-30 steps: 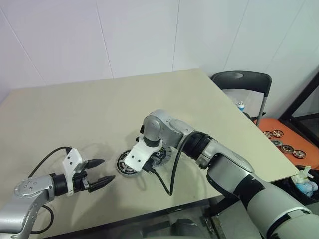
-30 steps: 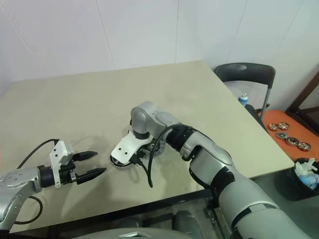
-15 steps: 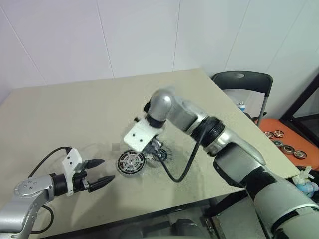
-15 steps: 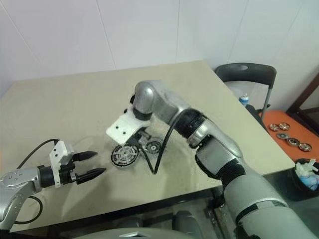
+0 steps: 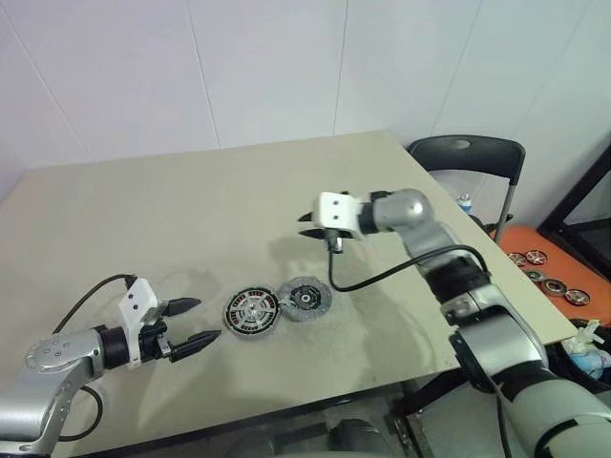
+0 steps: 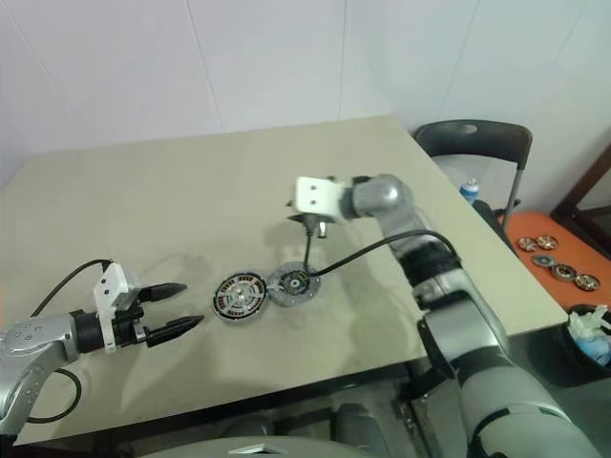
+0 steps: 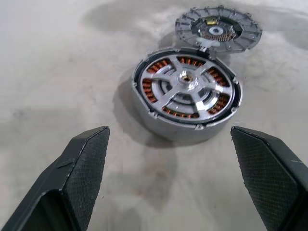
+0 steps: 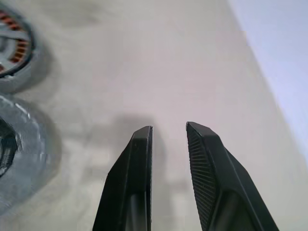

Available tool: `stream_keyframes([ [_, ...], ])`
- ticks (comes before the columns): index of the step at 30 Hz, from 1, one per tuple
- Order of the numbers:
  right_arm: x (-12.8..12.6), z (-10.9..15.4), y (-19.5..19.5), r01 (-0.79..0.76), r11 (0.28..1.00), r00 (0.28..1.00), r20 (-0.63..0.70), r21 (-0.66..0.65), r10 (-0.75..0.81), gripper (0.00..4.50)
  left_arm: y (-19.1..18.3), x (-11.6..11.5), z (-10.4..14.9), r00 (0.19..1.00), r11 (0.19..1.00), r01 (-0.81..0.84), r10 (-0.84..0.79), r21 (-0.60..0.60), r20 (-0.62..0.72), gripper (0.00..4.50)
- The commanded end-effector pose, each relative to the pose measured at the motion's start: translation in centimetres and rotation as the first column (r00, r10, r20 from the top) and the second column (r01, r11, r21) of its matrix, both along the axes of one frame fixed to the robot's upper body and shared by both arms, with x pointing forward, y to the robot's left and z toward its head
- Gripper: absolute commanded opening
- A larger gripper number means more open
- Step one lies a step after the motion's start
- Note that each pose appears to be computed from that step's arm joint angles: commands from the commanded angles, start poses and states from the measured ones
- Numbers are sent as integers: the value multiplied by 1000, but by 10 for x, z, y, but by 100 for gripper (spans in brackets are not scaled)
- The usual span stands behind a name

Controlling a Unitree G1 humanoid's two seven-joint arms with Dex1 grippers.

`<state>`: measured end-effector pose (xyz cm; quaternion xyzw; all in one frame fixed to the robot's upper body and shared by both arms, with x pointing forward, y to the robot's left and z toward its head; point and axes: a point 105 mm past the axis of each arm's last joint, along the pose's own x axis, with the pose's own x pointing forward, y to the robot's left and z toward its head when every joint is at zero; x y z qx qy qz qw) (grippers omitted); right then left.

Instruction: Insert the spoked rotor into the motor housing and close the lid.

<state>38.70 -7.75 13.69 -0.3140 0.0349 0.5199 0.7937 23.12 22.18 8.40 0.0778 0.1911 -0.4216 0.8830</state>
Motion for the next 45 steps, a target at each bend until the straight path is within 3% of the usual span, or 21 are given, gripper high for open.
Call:
stream_keyframes([
  [1,2,6,-28,175,973,979,-132,150,-156,118,5,7,15,999,1000,18,-19,17,37,430],
  [6,-28,-28,-61,351,916,872,-426,195,-243,118,8,14,18,999,999,41,-42,26,34,430],
  [11,-59,-58,-71,415,900,808,-508,133,-297,118,7,20,19,997,997,65,-66,37,31,430],
  [16,-96,-70,-57,330,936,767,-613,122,-191,118,4,23,19,996,997,78,-79,27,28,430],
  [24,-93,-76,-42,312,943,770,-612,113,-181,118,0,21,15,997,997,70,-70,18,29,430],
  [29,-87,-79,-40,308,946,780,-596,103,-189,1,-1,16,13,998,998,55,-55,7,29,430],
  [37,-81,-95,-32,301,953,781,-583,40,-222,1,-1,10,10,999,1000,24,-24,-2,30,430],
  [45,-73,-89,-3,258,961,803,-576,102,-154,1,-2,12,11,999,1000,16,-15,-5,34,430],
])
